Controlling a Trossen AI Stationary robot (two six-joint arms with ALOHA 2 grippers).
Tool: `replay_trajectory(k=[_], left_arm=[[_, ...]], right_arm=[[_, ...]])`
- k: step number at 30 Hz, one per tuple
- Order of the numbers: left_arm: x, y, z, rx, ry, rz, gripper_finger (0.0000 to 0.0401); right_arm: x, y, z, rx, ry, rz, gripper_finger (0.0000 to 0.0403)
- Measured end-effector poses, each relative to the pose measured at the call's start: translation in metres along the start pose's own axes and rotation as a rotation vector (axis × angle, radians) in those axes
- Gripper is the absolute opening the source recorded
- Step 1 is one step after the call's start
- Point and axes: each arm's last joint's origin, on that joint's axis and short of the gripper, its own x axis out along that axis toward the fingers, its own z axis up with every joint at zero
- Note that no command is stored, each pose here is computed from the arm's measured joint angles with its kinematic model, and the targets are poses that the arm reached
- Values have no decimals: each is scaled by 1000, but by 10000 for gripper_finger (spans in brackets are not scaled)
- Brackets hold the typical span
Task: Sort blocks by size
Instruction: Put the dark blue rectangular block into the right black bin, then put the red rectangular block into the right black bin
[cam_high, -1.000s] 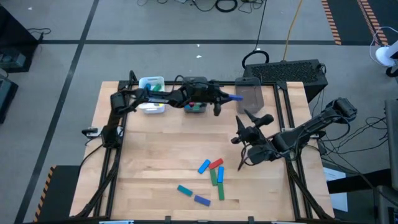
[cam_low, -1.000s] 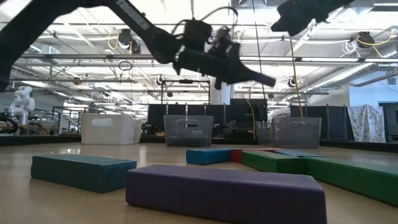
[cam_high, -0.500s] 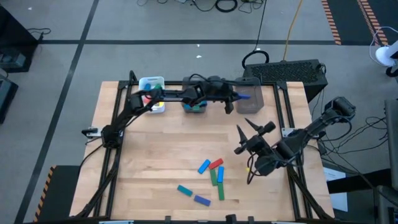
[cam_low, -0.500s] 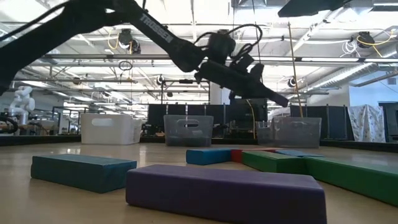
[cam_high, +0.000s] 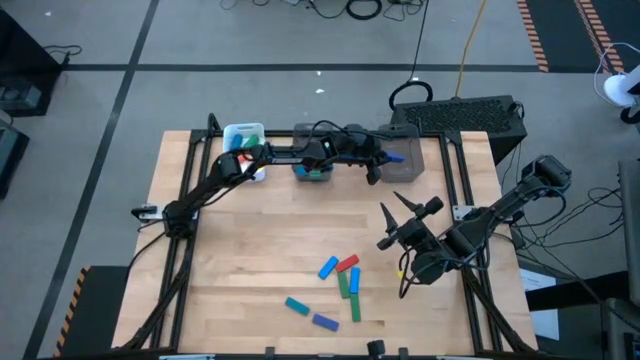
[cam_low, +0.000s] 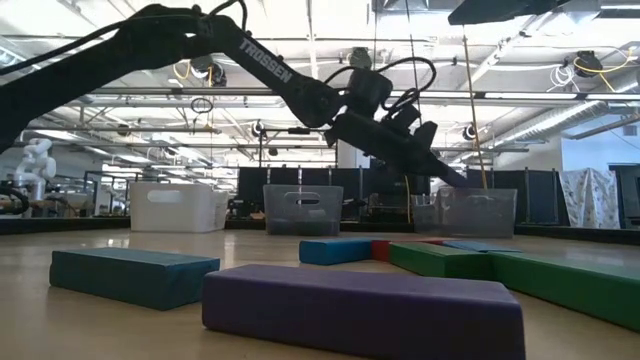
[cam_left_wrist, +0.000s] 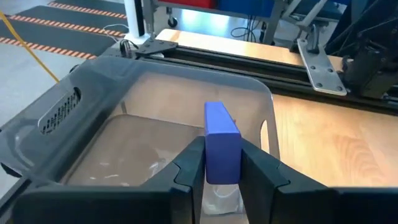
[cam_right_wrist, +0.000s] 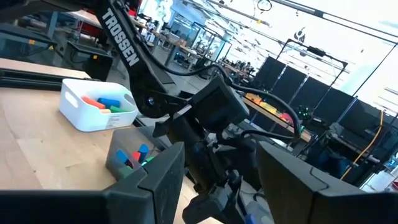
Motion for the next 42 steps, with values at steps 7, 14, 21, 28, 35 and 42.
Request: replay_trajectory(k=[7,14,21,28,35,42], left_arm=[[-2,-1,4,-2,-7,-27,89],[-2,-2,1,-4,19,-44,144],[-19,-4,13,93,114,-128,173],[-60,-12,38,179,217,-223,173],[-102,-22,41,269,237,-256,173],[-145,-43,42,389,202,-350,173]], right_arm=[[0,0,0,-1,0,0,185],[0,0,0,-6,0,0,185],[-2,2,-1,-18,11,103,185],[-13,-10,4,54,6,189,185],[-17,-38,-15,167,195,417,185],[-17,-28,-40,197,373,483,185]])
